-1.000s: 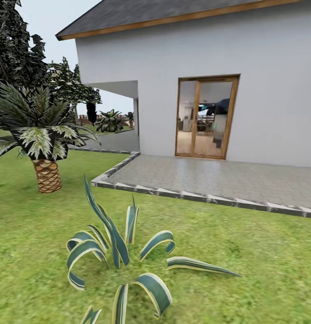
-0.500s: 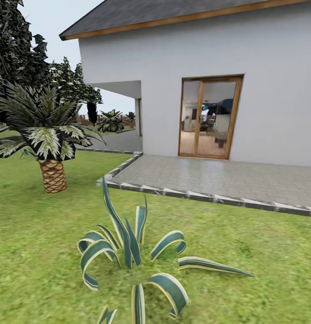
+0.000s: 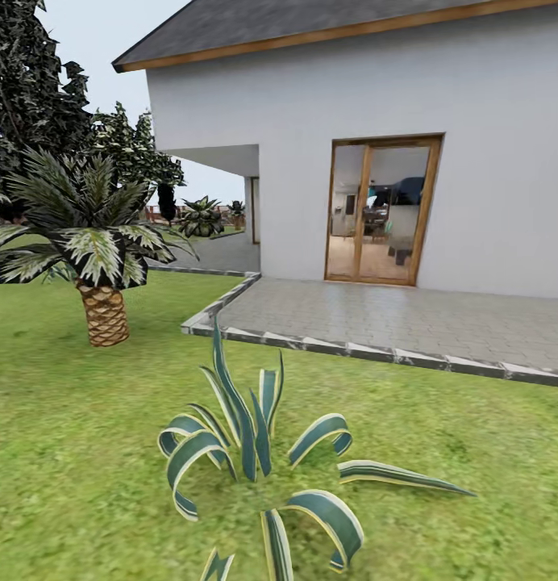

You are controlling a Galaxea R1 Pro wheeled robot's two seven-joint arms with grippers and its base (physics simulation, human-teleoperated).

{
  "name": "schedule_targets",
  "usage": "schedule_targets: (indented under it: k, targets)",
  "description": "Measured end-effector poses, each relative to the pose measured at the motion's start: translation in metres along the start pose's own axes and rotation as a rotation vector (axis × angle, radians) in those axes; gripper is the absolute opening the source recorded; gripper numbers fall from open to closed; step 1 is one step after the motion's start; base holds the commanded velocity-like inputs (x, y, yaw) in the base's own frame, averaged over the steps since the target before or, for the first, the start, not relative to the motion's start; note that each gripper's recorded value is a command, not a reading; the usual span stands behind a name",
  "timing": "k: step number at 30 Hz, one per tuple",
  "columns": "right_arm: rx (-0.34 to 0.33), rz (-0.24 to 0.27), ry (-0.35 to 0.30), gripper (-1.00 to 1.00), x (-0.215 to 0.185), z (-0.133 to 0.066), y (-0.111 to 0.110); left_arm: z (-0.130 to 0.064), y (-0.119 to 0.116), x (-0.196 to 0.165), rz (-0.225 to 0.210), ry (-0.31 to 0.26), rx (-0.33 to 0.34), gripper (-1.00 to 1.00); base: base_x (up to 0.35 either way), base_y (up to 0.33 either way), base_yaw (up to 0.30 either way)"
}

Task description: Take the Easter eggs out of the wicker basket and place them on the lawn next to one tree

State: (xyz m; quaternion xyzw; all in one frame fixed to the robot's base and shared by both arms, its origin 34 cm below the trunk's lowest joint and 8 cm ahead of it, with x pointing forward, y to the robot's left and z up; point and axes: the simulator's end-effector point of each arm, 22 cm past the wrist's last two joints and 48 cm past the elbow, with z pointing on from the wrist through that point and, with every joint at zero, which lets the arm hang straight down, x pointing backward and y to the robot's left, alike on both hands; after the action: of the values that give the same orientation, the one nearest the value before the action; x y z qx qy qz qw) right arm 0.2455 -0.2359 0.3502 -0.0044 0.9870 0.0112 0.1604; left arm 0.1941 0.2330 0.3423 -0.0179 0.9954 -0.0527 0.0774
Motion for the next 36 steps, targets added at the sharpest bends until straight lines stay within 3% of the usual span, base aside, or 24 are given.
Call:
schedule_targets:
  k: [36]
  targets:
    - [0.000,-0.001,0.000,1.00,-0.0001,0.0000,-0.0003,0.0000,0.0000,-0.0001,0.000,0.000,0.000,1.00,0.000,0.263,0.000]
